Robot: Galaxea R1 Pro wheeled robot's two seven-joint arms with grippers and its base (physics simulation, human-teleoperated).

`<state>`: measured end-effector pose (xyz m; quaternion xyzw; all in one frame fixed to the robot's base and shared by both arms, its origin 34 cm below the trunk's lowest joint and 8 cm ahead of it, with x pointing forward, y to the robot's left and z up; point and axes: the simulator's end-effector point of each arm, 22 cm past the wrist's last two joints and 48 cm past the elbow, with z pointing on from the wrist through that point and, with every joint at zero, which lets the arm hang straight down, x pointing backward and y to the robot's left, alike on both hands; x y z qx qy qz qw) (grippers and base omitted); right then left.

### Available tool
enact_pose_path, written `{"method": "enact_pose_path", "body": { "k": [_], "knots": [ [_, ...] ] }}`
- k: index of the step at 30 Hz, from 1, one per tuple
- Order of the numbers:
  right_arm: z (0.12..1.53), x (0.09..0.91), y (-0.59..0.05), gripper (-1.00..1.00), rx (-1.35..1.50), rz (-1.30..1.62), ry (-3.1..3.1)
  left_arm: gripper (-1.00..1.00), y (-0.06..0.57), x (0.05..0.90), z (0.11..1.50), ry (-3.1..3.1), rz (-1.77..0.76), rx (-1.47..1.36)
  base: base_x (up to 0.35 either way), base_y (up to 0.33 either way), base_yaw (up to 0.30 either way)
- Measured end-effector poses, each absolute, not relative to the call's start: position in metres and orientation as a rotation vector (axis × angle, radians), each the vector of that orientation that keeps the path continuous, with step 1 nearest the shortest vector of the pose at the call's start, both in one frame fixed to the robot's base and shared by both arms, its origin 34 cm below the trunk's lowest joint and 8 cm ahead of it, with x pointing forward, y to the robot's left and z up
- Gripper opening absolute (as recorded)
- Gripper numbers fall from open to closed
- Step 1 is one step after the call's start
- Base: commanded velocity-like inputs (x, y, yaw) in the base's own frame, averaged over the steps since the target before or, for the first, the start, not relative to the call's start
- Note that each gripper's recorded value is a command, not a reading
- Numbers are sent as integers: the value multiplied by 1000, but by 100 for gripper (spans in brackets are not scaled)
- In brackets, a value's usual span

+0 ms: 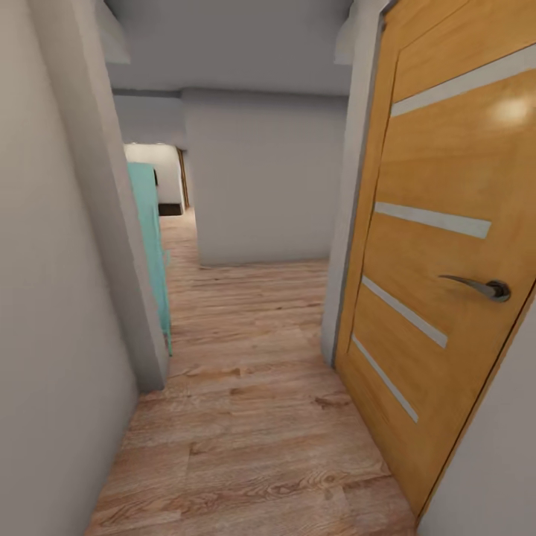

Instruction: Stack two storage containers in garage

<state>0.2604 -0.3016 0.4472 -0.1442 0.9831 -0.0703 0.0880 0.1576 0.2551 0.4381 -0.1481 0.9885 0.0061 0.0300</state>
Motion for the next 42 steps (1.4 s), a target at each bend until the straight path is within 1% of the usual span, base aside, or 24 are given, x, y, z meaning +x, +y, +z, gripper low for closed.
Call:
{"method": "enact_pose_path", "body": {
  "k": [28, 33, 36, 42],
  "knots": [
    [446, 257, -296, 100, -423, -190, 2942, 100, 255, 157, 438, 3049, 18, -453, 321, 0, 8],
    [446, 257, -299, 100, -336, -192, 2951, 100, 254, 158, 438, 3049, 18, -453, 321, 0, 0],
    [447, 257, -307, 100, -161, -202, 2958, 100, 254, 158, 438, 3048, 18, -453, 321, 0, 0],
    [450, 266, -323, 100, -97, -227, 2916, 100, 254, 158, 438, 3048, 18, -453, 321, 0, 0]
  ]
}}
